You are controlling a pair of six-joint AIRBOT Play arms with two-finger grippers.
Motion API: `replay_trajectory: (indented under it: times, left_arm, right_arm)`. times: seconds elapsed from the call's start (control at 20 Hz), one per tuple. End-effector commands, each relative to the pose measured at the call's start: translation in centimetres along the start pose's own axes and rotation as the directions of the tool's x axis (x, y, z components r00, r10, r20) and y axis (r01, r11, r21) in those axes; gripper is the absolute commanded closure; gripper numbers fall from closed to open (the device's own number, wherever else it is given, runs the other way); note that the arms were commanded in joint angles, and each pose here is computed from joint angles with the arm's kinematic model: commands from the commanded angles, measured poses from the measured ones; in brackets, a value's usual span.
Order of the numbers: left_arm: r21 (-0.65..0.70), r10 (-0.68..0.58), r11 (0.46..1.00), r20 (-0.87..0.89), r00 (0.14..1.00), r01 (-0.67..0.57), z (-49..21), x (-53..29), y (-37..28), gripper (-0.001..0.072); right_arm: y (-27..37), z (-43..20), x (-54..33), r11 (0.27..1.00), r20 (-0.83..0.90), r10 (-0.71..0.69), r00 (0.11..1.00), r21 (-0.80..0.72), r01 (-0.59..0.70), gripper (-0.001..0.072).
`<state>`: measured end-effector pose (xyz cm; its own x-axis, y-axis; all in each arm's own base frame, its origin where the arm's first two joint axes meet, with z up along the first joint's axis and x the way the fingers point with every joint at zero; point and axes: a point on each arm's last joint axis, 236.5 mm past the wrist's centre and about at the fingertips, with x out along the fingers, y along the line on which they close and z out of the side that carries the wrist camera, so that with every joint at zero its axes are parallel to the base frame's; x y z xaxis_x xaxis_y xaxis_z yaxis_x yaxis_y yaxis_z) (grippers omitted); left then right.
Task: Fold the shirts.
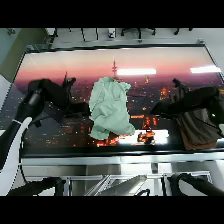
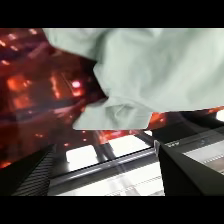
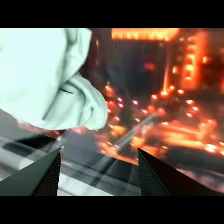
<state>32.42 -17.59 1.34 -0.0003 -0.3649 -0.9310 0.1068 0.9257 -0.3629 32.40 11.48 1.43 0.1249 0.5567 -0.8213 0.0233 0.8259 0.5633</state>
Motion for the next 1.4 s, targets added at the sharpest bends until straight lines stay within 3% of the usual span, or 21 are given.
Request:
replay_trajectory:
  times: [0.0,0.1,0.25,0.3,0.45,0.5,0.55,0.65,0.8,0.95,1.2,1.35]
  left_arm:
    - [-0.096,-0.115,0.989,0.013,0.993,0.115,-3.1,6.8,1.0,0.0006]
    - [-0.109,-0.132,0.985,-0.004,0.991,0.131,-3.8,10.1,0.9,0.0006]
    - [-0.085,-0.126,0.989,-0.036,0.991,0.122,-3.4,12.9,0.2,0.0024]
    - [-0.075,-0.123,0.99,-0.052,0.991,0.119,-3.1,13.6,-0.1,0.0131]
    - [-0.048,-0.118,0.992,-0.084,0.989,0.114,-2.1,15.1,-1.0,0.0192]
    - [-0.043,-0.123,0.992,-0.097,0.988,0.119,-1.8,15.1,-1.3,0.0557]
    - [-0.016,-0.13,0.992,-0.113,0.985,0.129,-1.6,14.7,-1.8,0.0688]
    - [0.051,-0.132,0.989,-0.17,0.977,0.142,-2.0,12.9,-1.7,0.0689]
    - [0.084,0.009,0.996,-0.182,0.983,0.006,-2.2,8.9,3.2,0.069]
    - [-0.008,0.111,0.994,-0.099,0.989,-0.112,-1.1,3.7,9.4,0.0689]
    - [-0.246,0.112,0.964,0.011,0.994,-0.106,-0.2,-0.8,17.0,0.0689]
    - [-0.256,0.121,0.961,0.042,0.992,-0.106,0.1,-1.5,18.9,0.0689]
  right_arm:
    - [-1.0,-1.5,5.5,1.0,-0.171,0.008,0.985,0.009,-0.007,0.0181]
    - [-1.2,-1.4,8.1,1.0,-0.192,-0.001,0.981,0.008,0.003,0.0187]
    - [-0.6,1.5,9.9,0.997,-0.084,0.046,0.995,0.064,-0.041,0.0187]
    - [-0.5,2.2,10.0,0.997,-0.057,0.048,0.997,0.07,-0.044,0.0187]
    - [-0.6,2.3,10.0,0.997,-0.052,0.047,0.998,0.066,-0.043,0.0187]
    - [-0.5,2.3,10.0,0.997,-0.051,0.047,0.998,0.066,-0.043,0.0187]
    - [-0.6,2.3,10.0,0.997,-0.051,0.047,0.998,0.066,-0.043,0.0187]
    - [-0.5,2.5,9.9,0.997,-0.045,0.047,0.998,0.064,-0.044,0.0187]
    - [-0.1,4.2,9.2,0.998,0.004,0.045,0.999,0.047,-0.046,0.0187]
    - [0.6,8.0,8.1,0.998,0.136,0.042,0.99,0.029,-0.047,0.0187]
    - [0.9,10.2,8.7,0.997,0.222,0.041,0.974,0.051,-0.054,0.0187]
    - [1.8,10.6,11.4,0.992,0.23,0.044,0.972,0.107,-0.07,0.019]
